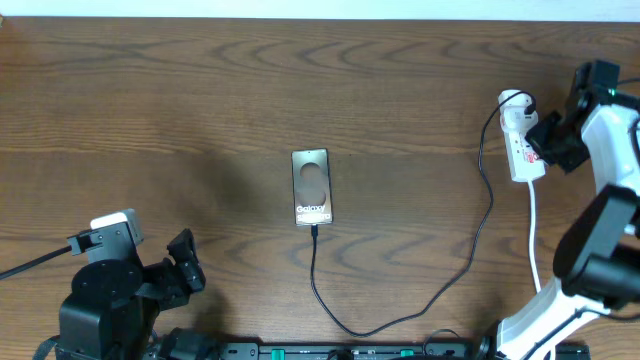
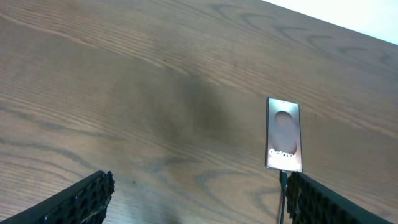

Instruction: Plug charger to phone and switch on socket

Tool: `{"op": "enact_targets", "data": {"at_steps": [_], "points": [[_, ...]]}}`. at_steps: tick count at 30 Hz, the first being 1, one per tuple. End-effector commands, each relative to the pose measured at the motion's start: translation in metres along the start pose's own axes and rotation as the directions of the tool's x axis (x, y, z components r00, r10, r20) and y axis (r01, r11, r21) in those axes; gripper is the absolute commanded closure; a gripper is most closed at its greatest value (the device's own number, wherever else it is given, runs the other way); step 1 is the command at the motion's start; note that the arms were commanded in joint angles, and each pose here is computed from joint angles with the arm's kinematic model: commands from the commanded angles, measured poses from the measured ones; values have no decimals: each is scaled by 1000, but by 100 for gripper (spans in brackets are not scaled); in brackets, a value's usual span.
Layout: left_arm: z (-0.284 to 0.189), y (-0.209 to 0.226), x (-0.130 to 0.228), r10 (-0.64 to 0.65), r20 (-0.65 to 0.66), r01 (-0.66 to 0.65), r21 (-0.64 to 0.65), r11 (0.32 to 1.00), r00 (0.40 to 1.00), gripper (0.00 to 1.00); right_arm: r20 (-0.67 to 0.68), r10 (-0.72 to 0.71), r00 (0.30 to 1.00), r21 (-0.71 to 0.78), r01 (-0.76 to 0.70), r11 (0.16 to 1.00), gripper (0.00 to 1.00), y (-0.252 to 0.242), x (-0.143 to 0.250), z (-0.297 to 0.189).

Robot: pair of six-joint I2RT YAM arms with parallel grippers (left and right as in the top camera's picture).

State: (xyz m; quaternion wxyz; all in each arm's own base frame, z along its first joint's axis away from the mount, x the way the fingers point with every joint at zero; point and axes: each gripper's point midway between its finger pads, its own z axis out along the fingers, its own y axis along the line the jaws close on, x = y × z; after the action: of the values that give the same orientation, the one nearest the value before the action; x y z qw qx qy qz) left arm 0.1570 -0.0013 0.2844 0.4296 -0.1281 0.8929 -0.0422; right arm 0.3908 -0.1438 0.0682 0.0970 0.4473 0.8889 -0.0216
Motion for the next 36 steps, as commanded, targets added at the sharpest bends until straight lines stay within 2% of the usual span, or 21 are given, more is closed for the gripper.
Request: {"op": "enact_targets", "data": {"at_steps": [1,7,15,26,36], "points": [[1,3,0,-6,1,6,-18,1000,1000,10,11,-6,1000,-15,6,1000,99,14,-24,5],[1,3,0,-6,1,6,-18,1000,1000,10,-17,-6,1000,-81,5,997,99,37,-35,22],[1,3,0,-6,1,6,-18,1000,1000,9,16,3,1000,-105,-2,994,99,41,-45,24],[1,3,0,-6,1,6,-18,1000,1000,9,-22,3,1000,-140,-6,990,99,50,-42,48],[1,3,0,-6,1,6,-18,1000,1000,9,-6,4,1000,-152,-5,988,99,53,-46,49]]}}
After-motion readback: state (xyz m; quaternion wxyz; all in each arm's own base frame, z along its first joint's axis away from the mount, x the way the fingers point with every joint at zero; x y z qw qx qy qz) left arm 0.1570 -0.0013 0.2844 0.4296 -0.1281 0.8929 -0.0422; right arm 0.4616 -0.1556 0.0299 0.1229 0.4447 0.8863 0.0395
